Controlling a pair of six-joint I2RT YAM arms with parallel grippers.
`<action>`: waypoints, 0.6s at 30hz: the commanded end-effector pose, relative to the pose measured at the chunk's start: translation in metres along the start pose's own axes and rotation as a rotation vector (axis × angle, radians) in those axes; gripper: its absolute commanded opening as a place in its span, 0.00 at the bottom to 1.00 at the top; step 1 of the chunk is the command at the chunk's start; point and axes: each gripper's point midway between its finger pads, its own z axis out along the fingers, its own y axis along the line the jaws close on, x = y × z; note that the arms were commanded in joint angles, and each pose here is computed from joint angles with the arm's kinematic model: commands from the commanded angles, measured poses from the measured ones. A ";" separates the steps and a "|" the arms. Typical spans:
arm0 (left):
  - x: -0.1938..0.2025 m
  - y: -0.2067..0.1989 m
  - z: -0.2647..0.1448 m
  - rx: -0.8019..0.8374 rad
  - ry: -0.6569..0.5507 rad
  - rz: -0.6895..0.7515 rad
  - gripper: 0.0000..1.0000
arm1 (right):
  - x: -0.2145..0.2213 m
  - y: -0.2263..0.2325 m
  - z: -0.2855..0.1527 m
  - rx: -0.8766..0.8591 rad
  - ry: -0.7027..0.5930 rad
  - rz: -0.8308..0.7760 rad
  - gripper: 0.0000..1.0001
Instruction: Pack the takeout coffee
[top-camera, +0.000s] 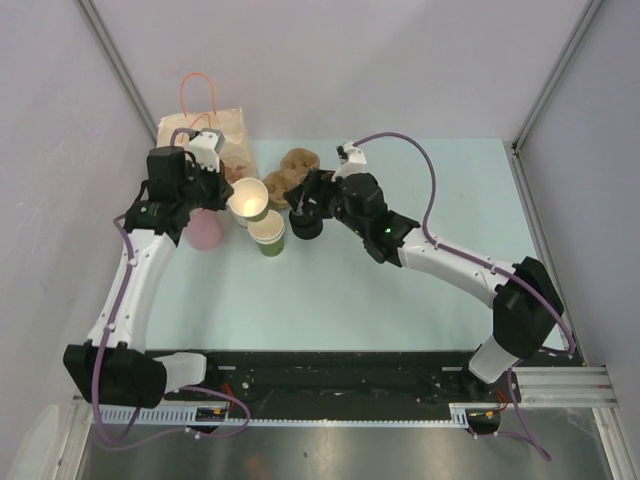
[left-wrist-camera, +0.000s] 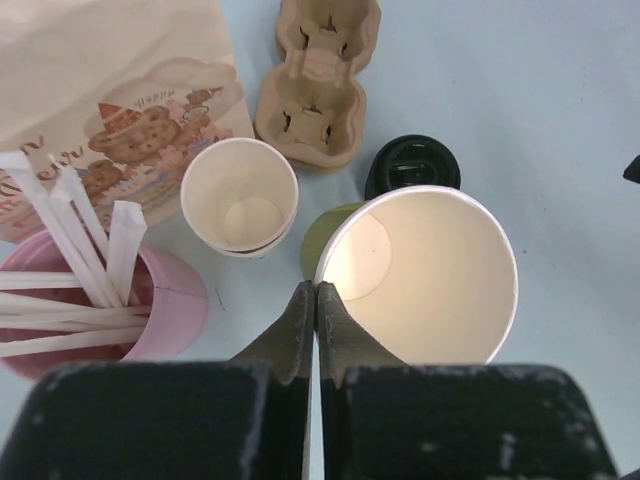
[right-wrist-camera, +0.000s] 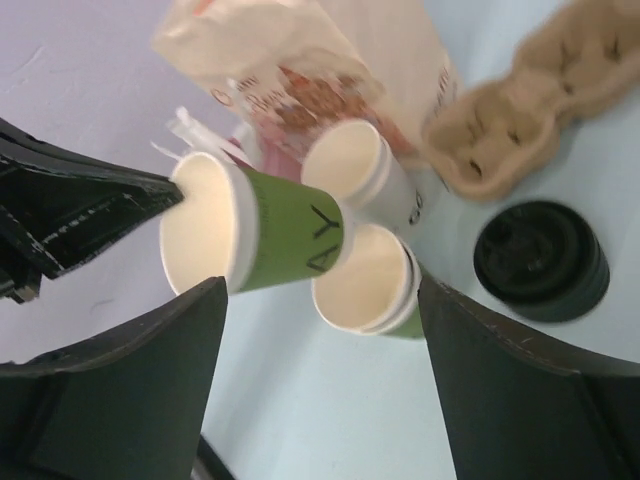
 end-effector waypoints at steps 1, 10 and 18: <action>-0.036 -0.009 -0.037 -0.064 -0.129 0.164 0.01 | -0.034 0.041 -0.012 0.107 -0.164 -0.289 0.85; -0.048 -0.035 -0.060 -0.027 -0.181 0.211 0.01 | -0.019 0.068 0.019 0.155 -0.106 -0.458 0.76; -0.046 -0.052 -0.065 0.061 -0.186 0.208 0.00 | -0.012 0.054 0.022 0.215 -0.078 -0.500 0.20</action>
